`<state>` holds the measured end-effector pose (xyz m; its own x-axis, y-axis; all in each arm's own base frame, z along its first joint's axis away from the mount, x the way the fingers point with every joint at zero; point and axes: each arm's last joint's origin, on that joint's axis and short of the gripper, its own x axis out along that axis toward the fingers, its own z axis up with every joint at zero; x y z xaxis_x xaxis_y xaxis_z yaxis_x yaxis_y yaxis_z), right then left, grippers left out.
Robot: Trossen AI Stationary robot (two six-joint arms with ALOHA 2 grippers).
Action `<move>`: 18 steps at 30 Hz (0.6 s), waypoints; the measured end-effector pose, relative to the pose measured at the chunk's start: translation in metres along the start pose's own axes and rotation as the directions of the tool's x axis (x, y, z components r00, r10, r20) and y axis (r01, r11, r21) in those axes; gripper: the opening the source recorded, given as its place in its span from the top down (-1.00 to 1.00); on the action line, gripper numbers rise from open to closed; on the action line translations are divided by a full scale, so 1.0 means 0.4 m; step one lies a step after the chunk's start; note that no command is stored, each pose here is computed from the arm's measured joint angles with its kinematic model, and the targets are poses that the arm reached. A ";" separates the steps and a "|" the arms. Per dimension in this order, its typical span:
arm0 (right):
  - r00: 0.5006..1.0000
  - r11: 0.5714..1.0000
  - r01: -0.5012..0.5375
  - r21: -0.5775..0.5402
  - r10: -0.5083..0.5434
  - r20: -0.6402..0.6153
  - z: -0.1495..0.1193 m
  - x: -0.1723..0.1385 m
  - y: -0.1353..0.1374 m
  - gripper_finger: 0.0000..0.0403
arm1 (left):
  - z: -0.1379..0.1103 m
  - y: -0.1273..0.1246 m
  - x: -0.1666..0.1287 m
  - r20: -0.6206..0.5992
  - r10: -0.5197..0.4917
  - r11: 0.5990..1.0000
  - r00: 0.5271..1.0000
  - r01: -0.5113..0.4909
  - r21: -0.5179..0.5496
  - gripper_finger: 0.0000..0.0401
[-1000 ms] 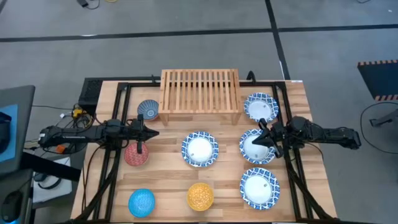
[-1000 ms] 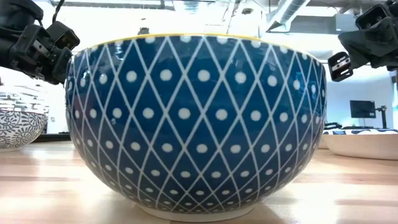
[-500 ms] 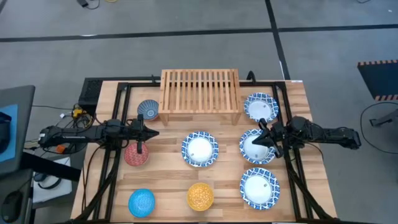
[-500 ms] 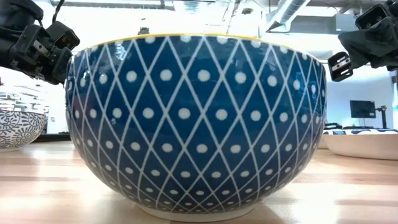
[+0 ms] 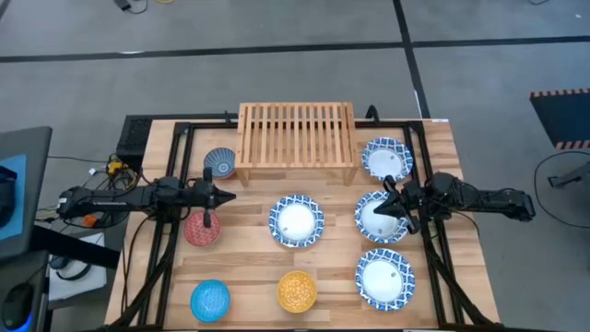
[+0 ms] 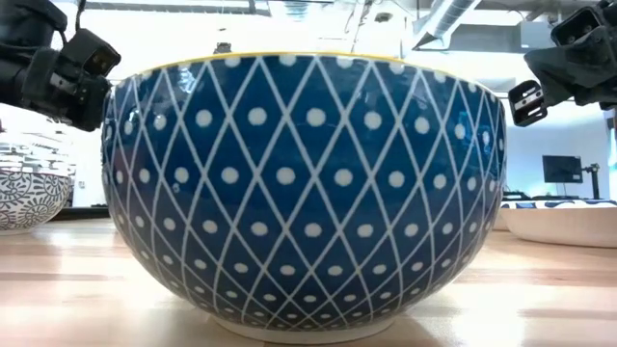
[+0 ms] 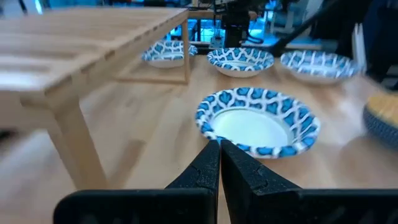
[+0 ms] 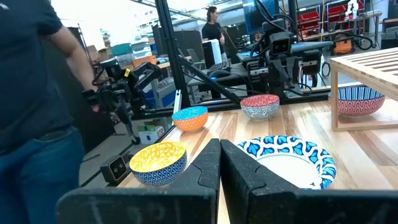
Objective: Place and stack bowls onto a shelf
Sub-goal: Put the white bowl on the shelf
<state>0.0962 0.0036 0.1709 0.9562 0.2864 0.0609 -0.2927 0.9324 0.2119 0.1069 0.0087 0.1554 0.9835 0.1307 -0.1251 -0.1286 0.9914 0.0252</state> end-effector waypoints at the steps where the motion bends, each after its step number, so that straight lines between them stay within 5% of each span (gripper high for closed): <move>1: 1.000 1.000 0.000 0.000 0.000 0.000 0.000 0.000 0.000 0.83 | 0.000 0.000 0.000 -0.001 0.000 0.999 1.000 0.000 0.044 1.00; 5: 1.000 0.999 0.027 -0.041 -0.027 0.004 0.000 -0.001 -0.003 0.83 | 0.000 0.000 0.000 0.000 -0.001 0.991 1.000 0.001 0.135 1.00; 9: 0.991 0.976 0.136 -0.169 -0.134 0.025 0.002 -0.003 -0.015 0.83 | 0.001 0.000 0.000 0.004 -0.004 0.997 1.000 0.004 0.080 1.00; 13: 0.987 0.960 0.158 -0.232 -0.156 0.031 0.003 -0.005 -0.020 0.83 | 0.014 -0.002 0.000 0.060 -0.034 0.974 0.998 0.047 -0.223 1.00; 18: 0.983 0.917 0.182 -0.356 -0.165 0.078 0.015 -0.006 -0.022 0.83 | 0.023 -0.001 -0.001 0.095 -0.016 0.796 0.995 0.070 -0.601 1.00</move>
<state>0.0964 -0.0064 0.1748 0.9887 0.1103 0.1013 -0.0954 0.9853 -0.1418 0.1077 0.0082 0.1645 0.9931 0.1132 -0.0305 -0.1096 0.8037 -0.5849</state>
